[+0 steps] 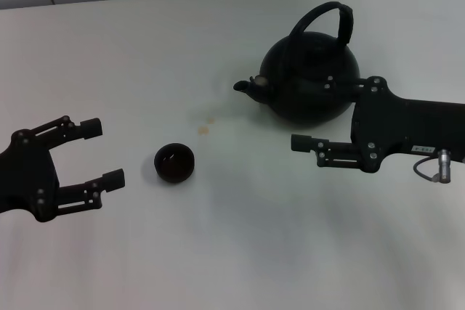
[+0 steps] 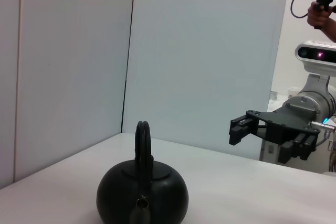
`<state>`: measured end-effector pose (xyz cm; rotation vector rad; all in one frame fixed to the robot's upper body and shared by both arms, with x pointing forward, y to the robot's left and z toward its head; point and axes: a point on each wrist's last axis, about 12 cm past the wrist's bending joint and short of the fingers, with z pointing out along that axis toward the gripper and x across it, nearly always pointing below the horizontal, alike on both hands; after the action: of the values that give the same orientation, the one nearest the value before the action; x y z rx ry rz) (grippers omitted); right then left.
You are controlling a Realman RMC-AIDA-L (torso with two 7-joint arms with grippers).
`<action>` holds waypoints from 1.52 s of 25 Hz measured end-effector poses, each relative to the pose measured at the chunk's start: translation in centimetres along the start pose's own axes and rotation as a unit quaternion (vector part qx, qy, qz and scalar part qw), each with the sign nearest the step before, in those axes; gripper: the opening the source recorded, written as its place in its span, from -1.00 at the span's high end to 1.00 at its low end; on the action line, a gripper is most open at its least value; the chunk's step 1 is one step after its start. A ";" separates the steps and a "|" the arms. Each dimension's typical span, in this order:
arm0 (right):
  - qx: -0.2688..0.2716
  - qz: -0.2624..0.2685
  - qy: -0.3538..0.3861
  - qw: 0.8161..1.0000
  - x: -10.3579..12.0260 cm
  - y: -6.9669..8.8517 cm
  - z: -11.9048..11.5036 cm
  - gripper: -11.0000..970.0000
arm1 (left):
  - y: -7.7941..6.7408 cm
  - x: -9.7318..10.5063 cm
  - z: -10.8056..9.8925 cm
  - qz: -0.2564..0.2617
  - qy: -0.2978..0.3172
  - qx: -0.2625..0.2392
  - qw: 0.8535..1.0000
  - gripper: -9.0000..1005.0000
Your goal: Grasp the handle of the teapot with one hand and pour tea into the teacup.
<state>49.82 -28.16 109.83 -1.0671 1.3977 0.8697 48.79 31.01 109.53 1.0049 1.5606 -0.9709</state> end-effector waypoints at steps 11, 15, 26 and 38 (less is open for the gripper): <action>-0.010 -0.003 0.007 1.000 0.0 -0.2 0.6 -0.42 | -0.3 0.4 0.2 0.001 -0.008 0.000 1.000 -0.72; -0.015 -0.004 0.013 1.000 0.1 -0.2 0.7 -0.42 | -0.3 0.4 0.2 0.005 -0.011 -0.001 1.000 -0.72; -0.016 0.001 0.013 1.000 0.3 0.0 0.7 -0.42 | -0.3 0.5 0.3 0.005 -0.009 0.000 1.000 -0.72; -0.015 0.003 0.013 1.000 0.4 0.1 0.7 -0.42 | -0.4 0.6 0.3 0.003 -0.009 0.002 1.000 -0.72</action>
<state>49.98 -27.56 109.35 -1.1017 1.4143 0.8850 48.41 30.67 108.97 0.9999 1.5403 -0.9766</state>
